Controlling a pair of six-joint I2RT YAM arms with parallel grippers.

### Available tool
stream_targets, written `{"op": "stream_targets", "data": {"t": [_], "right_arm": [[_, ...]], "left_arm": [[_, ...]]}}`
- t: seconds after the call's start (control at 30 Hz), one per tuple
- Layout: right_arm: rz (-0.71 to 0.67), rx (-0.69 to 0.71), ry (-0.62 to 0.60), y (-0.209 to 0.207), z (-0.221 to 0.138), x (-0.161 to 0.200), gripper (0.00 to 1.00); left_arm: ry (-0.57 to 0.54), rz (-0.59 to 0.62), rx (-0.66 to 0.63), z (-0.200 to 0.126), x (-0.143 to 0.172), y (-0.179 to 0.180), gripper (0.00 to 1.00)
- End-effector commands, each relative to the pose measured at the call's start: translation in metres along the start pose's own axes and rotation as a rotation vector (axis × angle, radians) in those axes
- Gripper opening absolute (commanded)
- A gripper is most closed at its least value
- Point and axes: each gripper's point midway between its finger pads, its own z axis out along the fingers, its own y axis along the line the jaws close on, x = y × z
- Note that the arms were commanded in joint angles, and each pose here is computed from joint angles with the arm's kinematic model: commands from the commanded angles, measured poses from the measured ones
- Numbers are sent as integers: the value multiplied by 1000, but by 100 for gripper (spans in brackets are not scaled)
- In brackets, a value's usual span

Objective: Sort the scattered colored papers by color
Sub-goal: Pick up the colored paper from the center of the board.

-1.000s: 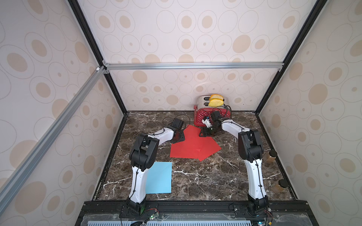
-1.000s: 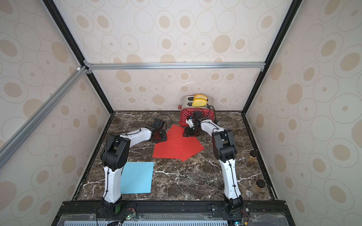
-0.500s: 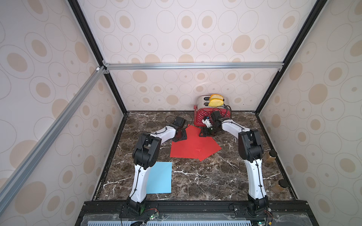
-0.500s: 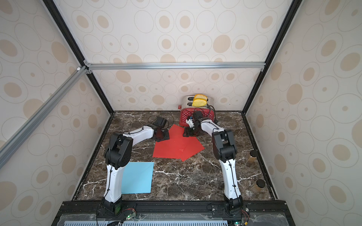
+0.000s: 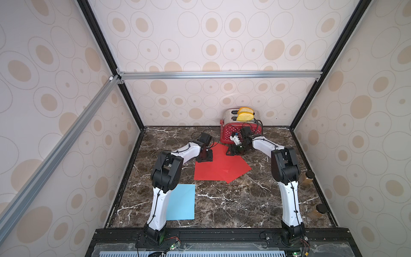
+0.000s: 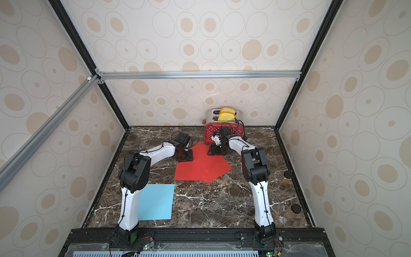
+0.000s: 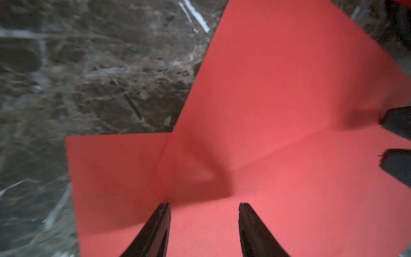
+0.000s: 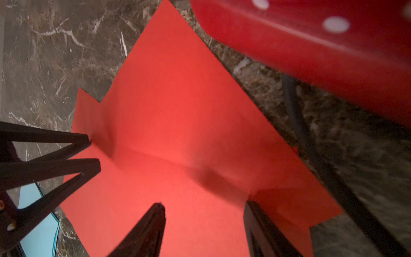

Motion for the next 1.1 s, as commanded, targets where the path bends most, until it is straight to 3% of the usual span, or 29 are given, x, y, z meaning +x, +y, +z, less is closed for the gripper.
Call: {"op": "stream_targets", "data": {"t": [0.0, 0.17, 0.33, 0.6, 0.7, 1.07], "right_arm": [[114, 102, 73, -42, 10, 29, 63], [113, 106, 73, -43, 9, 30, 63], [112, 108, 70, -45, 6, 28, 63], [121, 103, 68, -46, 6, 28, 64], [125, 101, 69, -46, 7, 29, 64], [127, 95, 66, -45, 6, 29, 64]], "left_arm": [[44, 59, -154, -4, 6, 25, 53], [75, 63, -214, 6, 16, 35, 52], [108, 31, -190, 21, 30, 30, 52], [122, -16, -32, 29, 32, 1, 53], [99, -32, 85, 34, 22, -22, 52], [101, -71, 137, 30, 24, -29, 52]]}}
